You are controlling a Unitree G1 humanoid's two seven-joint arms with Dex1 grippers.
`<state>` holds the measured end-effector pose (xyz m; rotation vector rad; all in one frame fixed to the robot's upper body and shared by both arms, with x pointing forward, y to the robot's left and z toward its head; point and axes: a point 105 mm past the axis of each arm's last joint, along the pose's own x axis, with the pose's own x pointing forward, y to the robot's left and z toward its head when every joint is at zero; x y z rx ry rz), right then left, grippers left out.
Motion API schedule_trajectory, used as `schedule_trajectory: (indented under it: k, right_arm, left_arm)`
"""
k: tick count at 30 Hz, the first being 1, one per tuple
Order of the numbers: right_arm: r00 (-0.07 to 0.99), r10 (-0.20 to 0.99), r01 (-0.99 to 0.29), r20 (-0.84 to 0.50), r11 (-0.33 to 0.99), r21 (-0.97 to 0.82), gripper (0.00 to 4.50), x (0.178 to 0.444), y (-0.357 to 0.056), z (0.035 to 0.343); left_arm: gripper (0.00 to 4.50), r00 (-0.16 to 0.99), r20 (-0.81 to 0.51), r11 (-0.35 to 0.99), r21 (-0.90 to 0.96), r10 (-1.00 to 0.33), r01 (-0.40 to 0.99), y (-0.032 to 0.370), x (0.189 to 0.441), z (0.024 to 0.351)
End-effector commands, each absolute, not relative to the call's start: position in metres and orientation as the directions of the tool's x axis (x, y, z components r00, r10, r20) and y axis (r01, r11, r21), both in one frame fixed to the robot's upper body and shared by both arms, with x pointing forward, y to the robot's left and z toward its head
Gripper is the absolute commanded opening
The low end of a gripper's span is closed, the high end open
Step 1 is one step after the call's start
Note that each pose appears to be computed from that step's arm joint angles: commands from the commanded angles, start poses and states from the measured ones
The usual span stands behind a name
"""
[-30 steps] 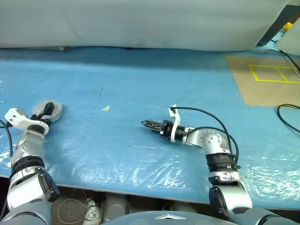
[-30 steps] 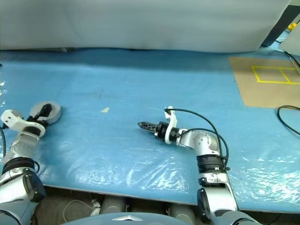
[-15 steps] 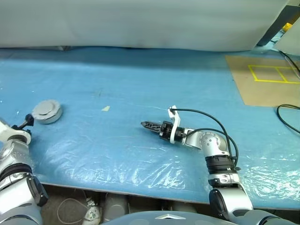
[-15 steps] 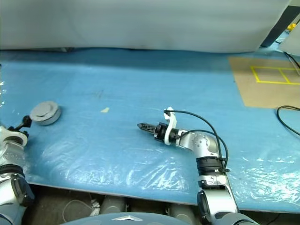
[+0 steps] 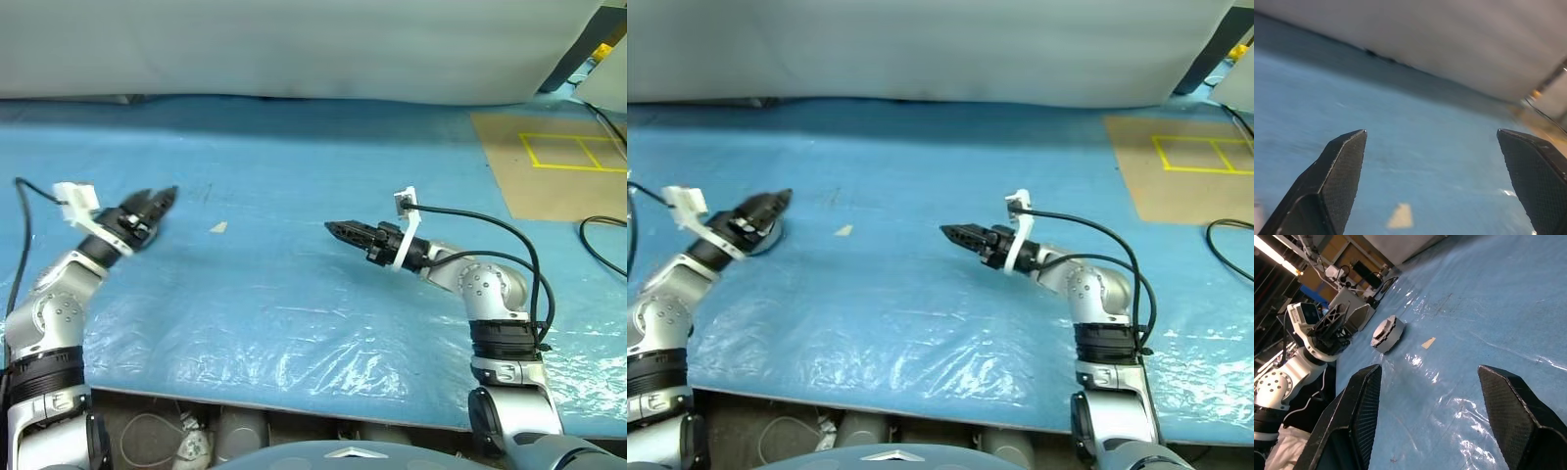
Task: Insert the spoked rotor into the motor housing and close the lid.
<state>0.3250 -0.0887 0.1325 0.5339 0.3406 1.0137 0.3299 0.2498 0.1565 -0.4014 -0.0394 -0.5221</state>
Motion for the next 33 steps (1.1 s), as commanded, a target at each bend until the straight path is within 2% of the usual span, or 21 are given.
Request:
schedule_trajectory:
  k: [1,6,9,11,17,22,26,33]
  right_arm:
    - [0.466,0.884,-0.770,0.037,0.384,0.510,3.30,0.319,-0.089,0.154]
    - [0.457,0.889,-0.817,-0.001,0.421,0.394,3.30,0.313,-0.098,0.158]
    - [0.444,0.891,-0.858,-0.099,0.454,0.242,3.30,0.307,-0.103,0.151]
    - [0.455,0.874,-0.873,-0.171,0.476,0.109,3.30,0.306,-0.106,0.141]
    - [0.509,0.831,-0.856,-0.224,0.516,-0.030,3.30,0.314,-0.110,0.131]
    - [0.564,0.806,-0.818,-0.180,0.575,0.012,3.30,0.322,-0.111,0.130]
    - [0.591,0.792,-0.798,-0.156,0.601,0.027,3.30,0.322,-0.110,0.128]
    - [0.608,0.780,-0.783,-0.144,0.620,0.052,3.30,0.326,-0.101,0.125]
  left_arm:
    - [4.47,0.763,0.179,0.697,-0.318,-0.622,0.643,0.215,0.319,0.179]
    - [4.47,0.657,0.139,0.608,-0.276,-0.741,0.744,0.182,0.311,0.182]
    - [4.47,0.563,0.058,0.541,-0.212,-0.825,0.814,0.163,0.301,0.172]
    - [4.47,0.515,-0.020,0.511,-0.159,-0.857,0.845,0.153,0.297,0.154]
    - [4.47,0.450,-0.116,0.454,-0.004,-0.885,0.891,0.121,0.301,0.109]
    - [4.47,0.480,-0.027,0.480,0.005,-0.877,0.877,0.106,0.313,0.120]
    - [4.47,0.526,0.033,0.525,-0.025,-0.850,0.851,0.110,0.318,0.130]
    - [4.47,0.570,0.065,0.568,-0.040,-0.819,0.822,0.111,0.323,0.136]
